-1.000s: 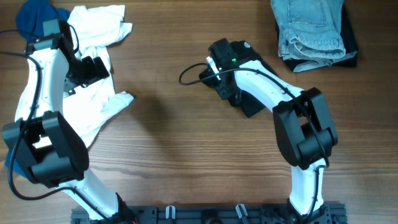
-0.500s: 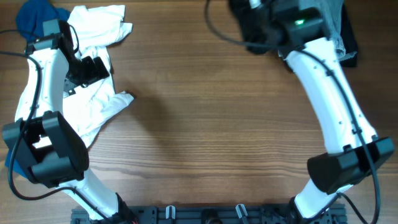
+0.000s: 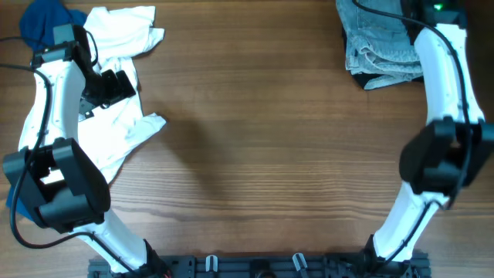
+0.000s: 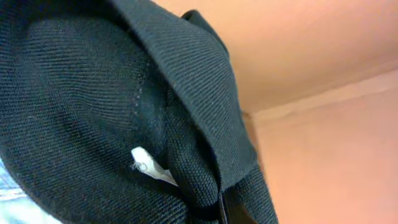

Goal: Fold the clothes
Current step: 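Grasp the folded black shirt with the right gripper and carry it right, then place the folded black shirt on the jeans stack and release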

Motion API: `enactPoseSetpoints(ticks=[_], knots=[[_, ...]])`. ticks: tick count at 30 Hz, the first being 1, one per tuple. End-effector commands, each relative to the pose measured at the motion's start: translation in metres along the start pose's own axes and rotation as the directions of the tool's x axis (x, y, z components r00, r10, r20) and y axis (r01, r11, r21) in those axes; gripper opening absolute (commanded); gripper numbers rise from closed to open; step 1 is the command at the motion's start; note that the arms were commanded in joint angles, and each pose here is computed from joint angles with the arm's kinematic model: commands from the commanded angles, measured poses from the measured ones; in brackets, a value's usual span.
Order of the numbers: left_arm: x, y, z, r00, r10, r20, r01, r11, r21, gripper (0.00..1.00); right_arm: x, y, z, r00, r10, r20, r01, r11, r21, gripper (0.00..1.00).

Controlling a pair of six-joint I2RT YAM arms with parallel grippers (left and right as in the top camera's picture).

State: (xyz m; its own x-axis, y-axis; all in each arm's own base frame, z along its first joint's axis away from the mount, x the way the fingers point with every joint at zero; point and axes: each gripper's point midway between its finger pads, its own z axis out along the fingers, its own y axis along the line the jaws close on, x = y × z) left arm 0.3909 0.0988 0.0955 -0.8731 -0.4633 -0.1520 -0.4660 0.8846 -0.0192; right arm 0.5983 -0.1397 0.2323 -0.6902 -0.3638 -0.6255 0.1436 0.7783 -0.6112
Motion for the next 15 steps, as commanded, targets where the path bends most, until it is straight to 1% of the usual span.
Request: enactPoseSetpoints(ticks=[1, 3, 4, 5, 6, 7, 8, 9, 10, 11, 13, 14, 15], knots=[[-0.007, 0.002, -0.01, 0.999, 0.007, 0.037, -0.007, 1.0, -0.001, 1.0, 0.009, 0.011, 0.03, 1.0, -0.012, -0.01, 0.012, 0.999, 0.03, 0.04], [-0.007, 0.002, -0.01, 0.999, 0.007, 0.04, -0.007, 1.0, 0.0, 1.0, 0.022, 0.03, 0.045, 0.999, -0.013, -0.042, 0.014, 1.0, 0.007, 0.04], [-0.007, 0.002, -0.01, 0.999, 0.007, 0.04, -0.007, 1.0, 0.0, 1.0, 0.025, 0.044, 0.045, 0.999, -0.009, -0.05, 0.007, 0.999, -0.033, 0.04], [-0.007, 0.002, -0.01, 0.999, 0.007, 0.04, -0.007, 1.0, 0.0, 1.0, 0.024, 0.056, 0.043, 0.999, -0.001, -0.048, -0.003, 0.997, -0.078, 0.04], [-0.007, 0.002, -0.01, 0.999, 0.007, 0.039, -0.007, 1.0, 0.0, 1.0, 0.02, 0.082, 0.036, 0.999, 0.019, -0.038, -0.025, 0.983, -0.181, 0.04], [-0.007, 0.002, -0.01, 0.999, 0.007, 0.039, -0.007, 1.0, 0.0, 1.0, 0.013, 0.13, 0.019, 0.998, 0.054, -0.028, -0.061, 0.929, -0.366, 0.36], [-0.007, 0.002, -0.01, 0.999, 0.007, 0.04, -0.007, 1.0, 0.0, 1.0, 0.009, 0.15, 0.008, 0.997, 0.075, -0.028, -0.08, 0.891, -0.447, 0.43], [-0.007, 0.002, -0.01, 0.999, 0.007, 0.04, -0.007, 1.0, 0.0, 1.0, 0.004, 0.165, 0.0, 0.995, 0.095, -0.027, -0.096, 0.858, -0.504, 0.52], [-0.007, 0.002, -0.01, 0.999, 0.007, 0.039, -0.007, 1.0, 0.0, 1.0, 0.001, 0.173, -0.005, 0.993, 0.114, -0.029, -0.112, 0.839, -0.532, 0.65], [-0.007, 0.002, -0.01, 0.999, 0.007, 0.04, -0.007, 1.0, 0.0, 1.0, -0.006, 0.183, -0.012, 0.986, 0.16, -0.04, -0.154, 0.812, -0.564, 0.75], [-0.007, 0.002, -0.01, 0.999, 0.007, 0.04, -0.007, 1.0, -0.001, 1.0, -0.022, 0.191, -0.027, 0.969, 0.241, -0.049, -0.219, 0.755, -0.618, 0.87], [-0.007, 0.002, -0.01, 0.999, 0.007, 0.04, -0.007, 1.0, -0.001, 1.0, -0.03, 0.191, -0.035, 0.967, 0.252, -0.031, -0.211, 0.728, -0.653, 0.92], [-0.007, 0.002, -0.01, 0.999, 0.008, 0.04, -0.008, 1.0, -0.001, 1.0, -0.04, 0.188, -0.046, 0.964, 0.267, -0.01, -0.202, 0.704, -0.68, 1.0]])
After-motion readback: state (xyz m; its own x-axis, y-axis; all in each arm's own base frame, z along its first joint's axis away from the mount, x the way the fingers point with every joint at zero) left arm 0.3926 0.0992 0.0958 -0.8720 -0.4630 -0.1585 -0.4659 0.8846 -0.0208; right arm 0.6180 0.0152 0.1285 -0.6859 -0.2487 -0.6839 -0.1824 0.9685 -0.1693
